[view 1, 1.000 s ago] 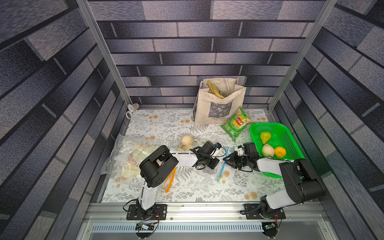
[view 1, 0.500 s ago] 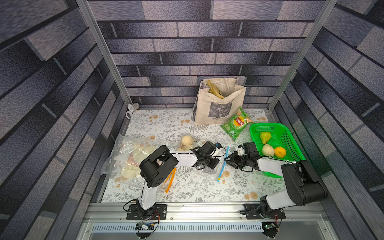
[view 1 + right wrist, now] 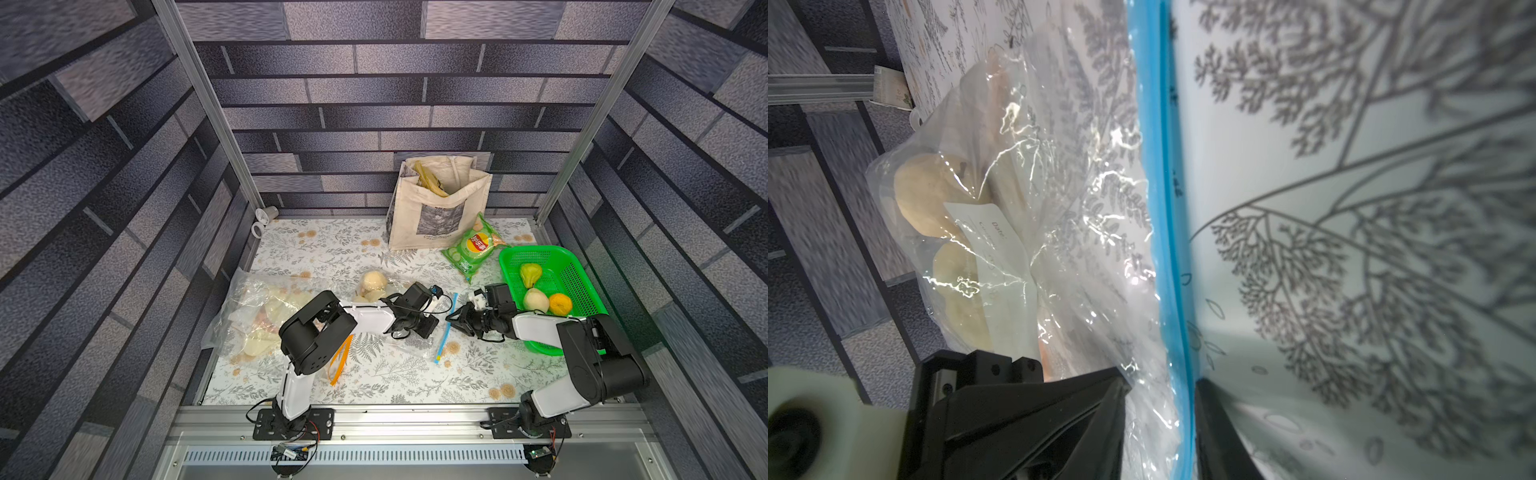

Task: Open the zip-top bag and take out the pear
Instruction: Pick up the zipper food storage bag at the center of the board.

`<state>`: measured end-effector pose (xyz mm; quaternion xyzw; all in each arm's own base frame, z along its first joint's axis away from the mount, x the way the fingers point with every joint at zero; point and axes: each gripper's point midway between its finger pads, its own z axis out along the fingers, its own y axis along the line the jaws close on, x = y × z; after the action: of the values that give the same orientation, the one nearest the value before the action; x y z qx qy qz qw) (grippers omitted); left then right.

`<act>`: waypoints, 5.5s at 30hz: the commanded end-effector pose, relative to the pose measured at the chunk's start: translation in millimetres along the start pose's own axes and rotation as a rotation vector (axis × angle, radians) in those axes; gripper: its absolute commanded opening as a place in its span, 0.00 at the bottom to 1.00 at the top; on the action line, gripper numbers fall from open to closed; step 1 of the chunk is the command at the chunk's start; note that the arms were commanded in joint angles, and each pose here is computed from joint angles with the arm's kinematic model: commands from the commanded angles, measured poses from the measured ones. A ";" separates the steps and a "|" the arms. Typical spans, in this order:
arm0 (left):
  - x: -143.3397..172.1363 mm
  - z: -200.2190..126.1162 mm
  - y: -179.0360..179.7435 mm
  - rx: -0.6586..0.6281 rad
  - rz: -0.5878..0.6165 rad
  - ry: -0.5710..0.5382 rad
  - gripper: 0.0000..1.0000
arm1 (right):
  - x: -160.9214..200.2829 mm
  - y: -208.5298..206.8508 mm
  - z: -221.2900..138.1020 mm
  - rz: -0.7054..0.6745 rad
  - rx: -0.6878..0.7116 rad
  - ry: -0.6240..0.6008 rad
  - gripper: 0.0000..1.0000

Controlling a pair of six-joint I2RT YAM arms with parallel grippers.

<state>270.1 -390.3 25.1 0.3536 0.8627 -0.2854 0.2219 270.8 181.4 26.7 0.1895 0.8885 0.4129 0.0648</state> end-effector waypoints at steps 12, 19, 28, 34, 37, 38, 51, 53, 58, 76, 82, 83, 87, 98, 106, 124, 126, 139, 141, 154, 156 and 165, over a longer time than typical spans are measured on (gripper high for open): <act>82.9 11.7 30.1 -0.097 -0.098 0.277 0.00 | 1.1 38.2 -4.9 -0.120 -0.136 0.002 0.31; 81.5 11.3 29.4 -0.095 -0.100 0.273 0.00 | 9.4 55.3 8.7 -0.146 -0.207 0.047 0.31; 81.8 6.3 29.5 -0.098 -0.107 0.264 0.01 | 5.6 58.9 13.6 -0.159 -0.179 0.022 0.31; 64.0 -13.8 23.4 -0.085 -0.104 0.212 0.05 | 0.2 70.0 17.0 -0.157 -0.199 0.011 0.32; 58.5 -32.7 19.5 -0.071 -0.122 0.195 0.10 | -2.9 73.8 15.5 -0.158 -0.192 -0.003 0.34; 56.4 -38.8 17.8 -0.066 -0.123 0.187 0.12 | -3.9 75.1 14.9 -0.160 -0.189 -0.010 0.35; 46.5 -103.4 -10.8 0.007 -0.140 0.121 0.32 | -2.9 72.6 13.3 -0.172 -0.116 -0.006 0.36; 42.5 -112.6 -13.5 0.017 -0.150 0.090 0.36 | -1.6 66.9 8.1 -0.186 -0.069 -0.014 0.35; 34.7 -119.0 -14.2 0.015 -0.167 0.033 0.41 | 3.0 52.4 -0.9 -0.215 0.039 -0.003 0.32; 35.4 -100.8 -37.0 0.046 -0.177 -0.040 0.58 | 28.4 36.5 1.3 -0.170 0.041 0.105 0.28; 36.8 -97.5 -37.4 0.038 -0.161 -0.023 0.58 | 32.9 32.0 1.9 -0.162 0.038 0.116 0.28; 37.5 -96.5 -38.1 0.037 -0.156 -0.018 0.59 | 33.1 33.9 1.4 -0.163 0.029 0.118 0.28; 40.3 -88.7 -42.4 0.032 -0.130 0.013 0.57 | 33.8 36.9 1.2 -0.165 0.021 0.119 0.28; 43.2 -88.7 -64.8 0.108 -0.138 -0.003 0.53 | 36.8 50.5 1.0 -0.176 -0.029 0.130 0.27; 50.5 -83.9 -70.8 0.119 -0.140 0.006 0.41 | 41.5 54.6 2.2 -0.185 -0.028 0.146 0.25; 44.0 -68.4 -57.4 0.044 -0.150 0.013 0.21 | 43.7 57.0 3.2 -0.193 -0.021 0.144 0.25; 44.8 -67.2 -57.0 0.044 -0.153 0.018 0.20 | 43.7 57.1 3.3 -0.194 -0.022 0.145 0.25; 44.2 -87.3 -62.8 0.067 -0.140 -0.034 0.27 | 43.1 68.2 -1.7 -0.205 -0.043 0.141 0.15; 47.0 -98.1 -63.8 0.078 -0.130 -0.069 0.29 | 42.2 75.1 -4.0 -0.210 -0.059 0.139 0.10; 51.0 -133.5 -60.4 0.079 -0.076 -0.189 0.57 | 36.1 129.8 -22.4 -0.247 -0.178 0.104 0.01; 45.9 -140.3 -60.2 0.052 -0.052 -0.227 0.61 | 32.3 143.1 -26.3 -0.260 -0.200 0.087 0.02; 31.6 -163.2 -43.2 -0.039 -0.133 -0.367 0.54 | 24.9 180.6 -28.2 -0.281 -0.271 0.064 0.04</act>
<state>176.2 -302.9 139.6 0.2665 0.8280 -0.3625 0.3347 285.5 268.4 170.1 0.0435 0.8550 0.5045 0.1124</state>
